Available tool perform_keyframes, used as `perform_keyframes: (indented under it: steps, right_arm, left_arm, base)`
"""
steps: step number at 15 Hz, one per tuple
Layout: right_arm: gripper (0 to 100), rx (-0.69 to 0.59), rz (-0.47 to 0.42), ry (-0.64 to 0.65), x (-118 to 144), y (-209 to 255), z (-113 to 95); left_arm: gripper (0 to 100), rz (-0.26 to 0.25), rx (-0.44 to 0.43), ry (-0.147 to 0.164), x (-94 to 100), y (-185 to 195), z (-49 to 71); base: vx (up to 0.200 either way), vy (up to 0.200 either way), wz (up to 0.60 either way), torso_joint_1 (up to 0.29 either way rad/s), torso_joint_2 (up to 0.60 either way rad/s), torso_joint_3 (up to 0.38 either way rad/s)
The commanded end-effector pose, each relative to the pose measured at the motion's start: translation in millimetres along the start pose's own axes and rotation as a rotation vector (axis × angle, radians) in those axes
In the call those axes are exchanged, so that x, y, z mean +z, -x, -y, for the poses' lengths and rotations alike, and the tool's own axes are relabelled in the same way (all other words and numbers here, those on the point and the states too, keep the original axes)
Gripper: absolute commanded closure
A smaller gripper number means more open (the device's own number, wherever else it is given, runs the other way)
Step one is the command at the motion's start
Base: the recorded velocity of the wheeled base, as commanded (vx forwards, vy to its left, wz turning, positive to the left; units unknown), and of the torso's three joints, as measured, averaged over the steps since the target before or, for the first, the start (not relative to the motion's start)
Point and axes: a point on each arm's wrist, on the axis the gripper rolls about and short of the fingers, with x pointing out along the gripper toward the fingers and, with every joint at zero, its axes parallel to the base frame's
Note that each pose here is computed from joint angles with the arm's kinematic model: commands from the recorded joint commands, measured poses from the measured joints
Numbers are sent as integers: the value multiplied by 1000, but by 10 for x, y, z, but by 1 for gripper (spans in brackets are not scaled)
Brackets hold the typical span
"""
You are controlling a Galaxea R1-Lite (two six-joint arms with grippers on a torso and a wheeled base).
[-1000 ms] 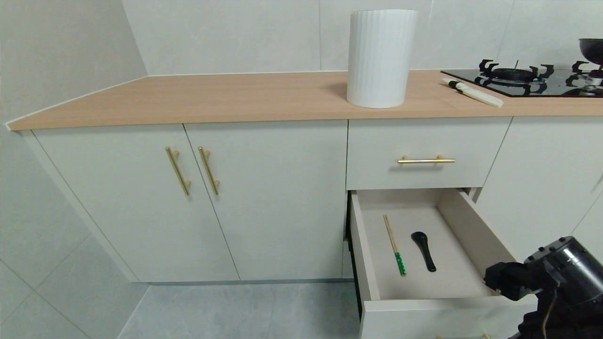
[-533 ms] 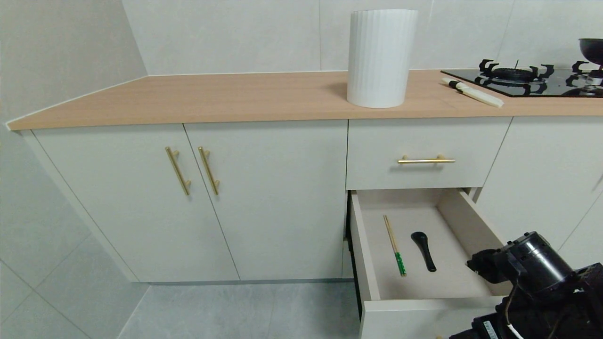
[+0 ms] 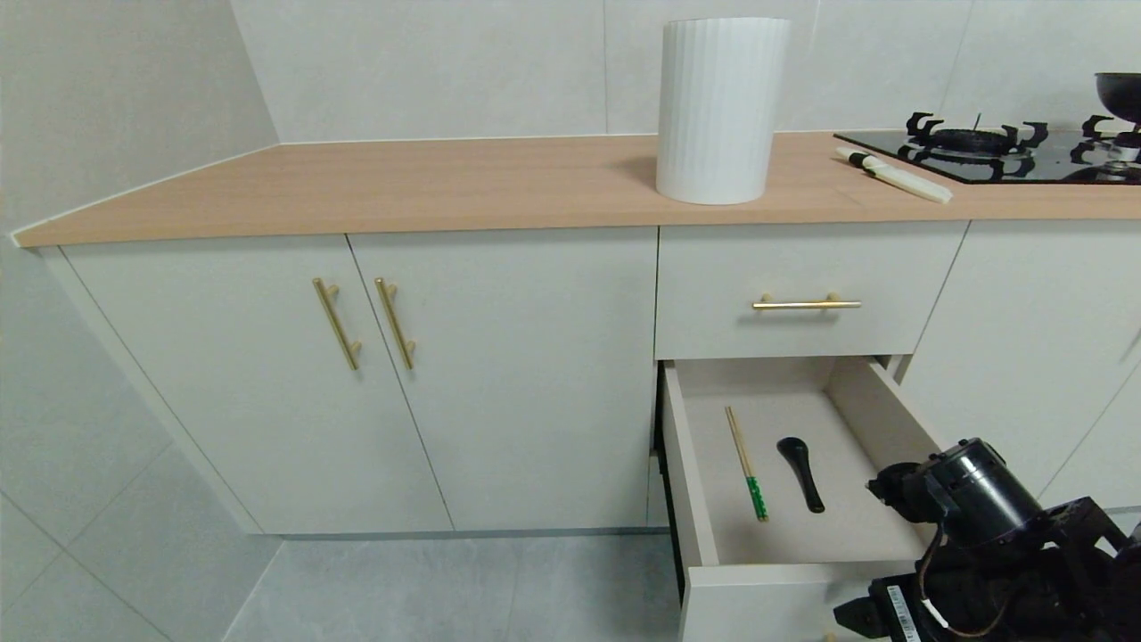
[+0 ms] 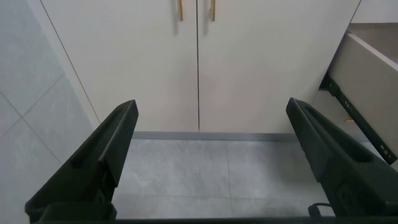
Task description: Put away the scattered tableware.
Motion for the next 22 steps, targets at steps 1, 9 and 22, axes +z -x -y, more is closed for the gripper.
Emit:
perform_keyframes:
  steps: [1,9,22]
  right_arm:
    - [0,-17,-4,1,8,-60,-9]
    - [0,-80,145,-75,183,-222,-13]
    - [0,-109,299,-103,1154,-796,38]
  left_arm:
    - [0,0,2,-1,0,0,0]
    - [0,0,0,1,0,0,0]
    - [0,0,2,1,0,0,0]
  base:
    - [0,0,0,0,0,0]
    - [0,0,0,0,0,0]
    - [0,0,0,0,0,0]
